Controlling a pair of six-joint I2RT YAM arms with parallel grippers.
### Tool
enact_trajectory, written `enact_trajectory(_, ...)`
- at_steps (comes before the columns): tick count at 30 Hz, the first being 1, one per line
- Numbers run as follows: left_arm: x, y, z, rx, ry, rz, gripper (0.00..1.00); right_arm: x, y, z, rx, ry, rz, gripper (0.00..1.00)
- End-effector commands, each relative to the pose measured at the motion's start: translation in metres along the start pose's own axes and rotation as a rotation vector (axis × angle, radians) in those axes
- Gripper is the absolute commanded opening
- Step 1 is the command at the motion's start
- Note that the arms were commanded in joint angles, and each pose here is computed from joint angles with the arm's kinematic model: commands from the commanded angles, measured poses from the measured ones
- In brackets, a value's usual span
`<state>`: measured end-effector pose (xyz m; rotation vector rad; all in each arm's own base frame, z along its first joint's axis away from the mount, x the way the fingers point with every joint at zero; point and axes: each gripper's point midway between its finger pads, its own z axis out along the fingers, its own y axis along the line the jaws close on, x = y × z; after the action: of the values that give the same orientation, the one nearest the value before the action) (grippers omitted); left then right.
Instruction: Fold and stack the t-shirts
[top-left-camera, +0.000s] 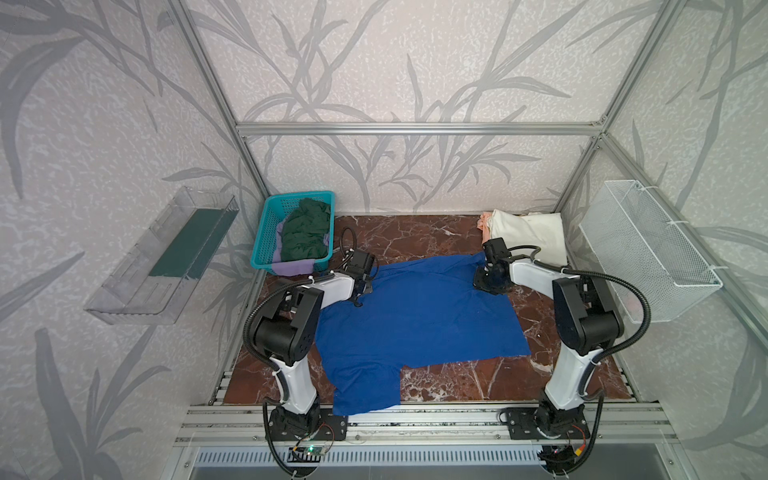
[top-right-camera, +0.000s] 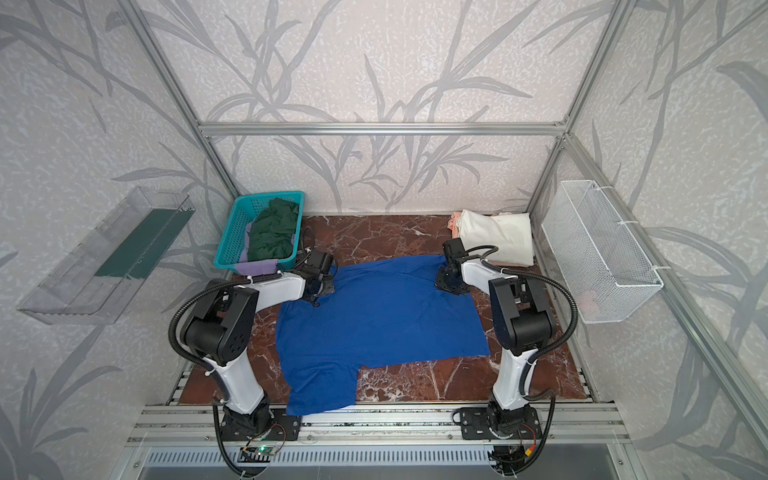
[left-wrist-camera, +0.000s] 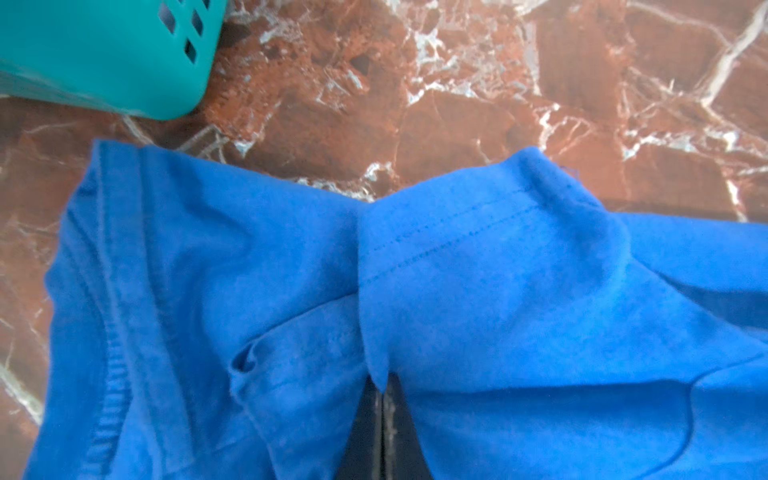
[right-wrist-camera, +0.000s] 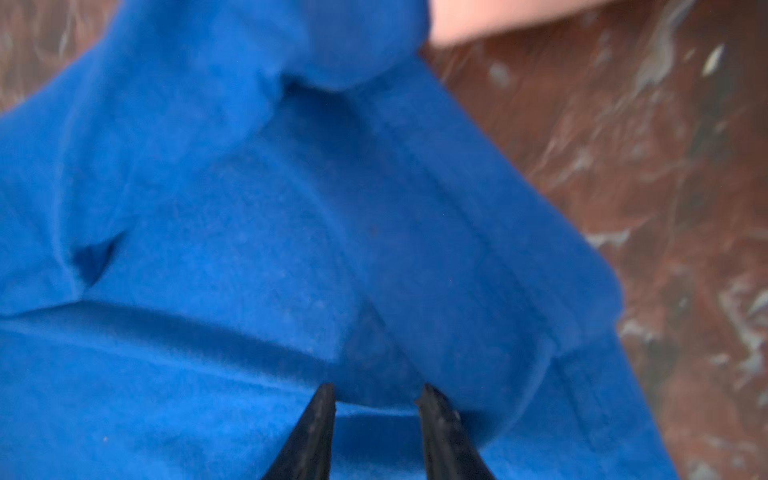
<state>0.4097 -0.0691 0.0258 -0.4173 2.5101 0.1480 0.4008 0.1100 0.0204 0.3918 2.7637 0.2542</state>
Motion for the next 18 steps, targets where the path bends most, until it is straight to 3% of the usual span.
enact_trajectory(1,-0.007,0.005,-0.003,-0.027,-0.011,-0.002,0.00,0.028,-0.017,0.001,0.084,0.086,0.008,0.40)
enact_trajectory(4,-0.012,-0.001,-0.012,0.015,-0.022,-0.004,0.00,0.018,-0.015,-0.005,0.106,0.082,-0.018,0.46)
enact_trajectory(12,-0.025,-0.011,-0.049,0.116,-0.059,0.014,0.00,-0.040,0.008,-0.031,0.101,-0.006,-0.058,0.51)
enact_trajectory(18,-0.032,-0.019,-0.074,0.201,-0.090,0.016,0.00,-0.077,0.014,-0.024,0.125,-0.032,-0.023,0.52)
